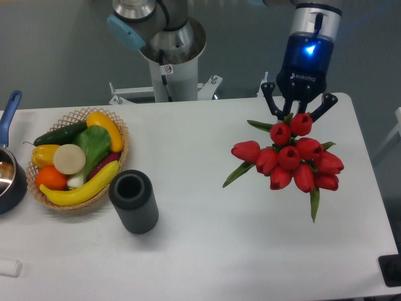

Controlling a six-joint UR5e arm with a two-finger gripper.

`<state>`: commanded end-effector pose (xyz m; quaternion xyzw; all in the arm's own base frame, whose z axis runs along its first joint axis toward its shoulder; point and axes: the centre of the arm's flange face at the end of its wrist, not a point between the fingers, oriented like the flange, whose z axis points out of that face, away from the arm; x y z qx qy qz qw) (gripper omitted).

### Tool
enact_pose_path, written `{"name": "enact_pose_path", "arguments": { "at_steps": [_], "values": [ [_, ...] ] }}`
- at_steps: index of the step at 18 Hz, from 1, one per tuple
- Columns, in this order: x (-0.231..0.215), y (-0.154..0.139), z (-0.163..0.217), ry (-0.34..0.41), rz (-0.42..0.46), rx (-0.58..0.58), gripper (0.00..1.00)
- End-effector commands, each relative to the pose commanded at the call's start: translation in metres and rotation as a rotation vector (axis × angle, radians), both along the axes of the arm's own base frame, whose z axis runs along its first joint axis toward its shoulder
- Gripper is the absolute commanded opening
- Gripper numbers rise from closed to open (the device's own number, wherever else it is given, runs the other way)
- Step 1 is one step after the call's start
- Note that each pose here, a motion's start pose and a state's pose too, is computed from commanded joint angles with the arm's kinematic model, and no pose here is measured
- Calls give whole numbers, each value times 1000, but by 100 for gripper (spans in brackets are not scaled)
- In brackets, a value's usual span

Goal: Insert the flowers into the vase

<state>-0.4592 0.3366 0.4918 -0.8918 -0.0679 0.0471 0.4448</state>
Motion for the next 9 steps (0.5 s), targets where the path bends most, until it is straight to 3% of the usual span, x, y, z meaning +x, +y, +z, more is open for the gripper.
{"name": "enact_pose_path", "arguments": {
  "at_steps": [9],
  "values": [
    [3, 4, -1, -12, -12, 13, 18]
  ]
}}
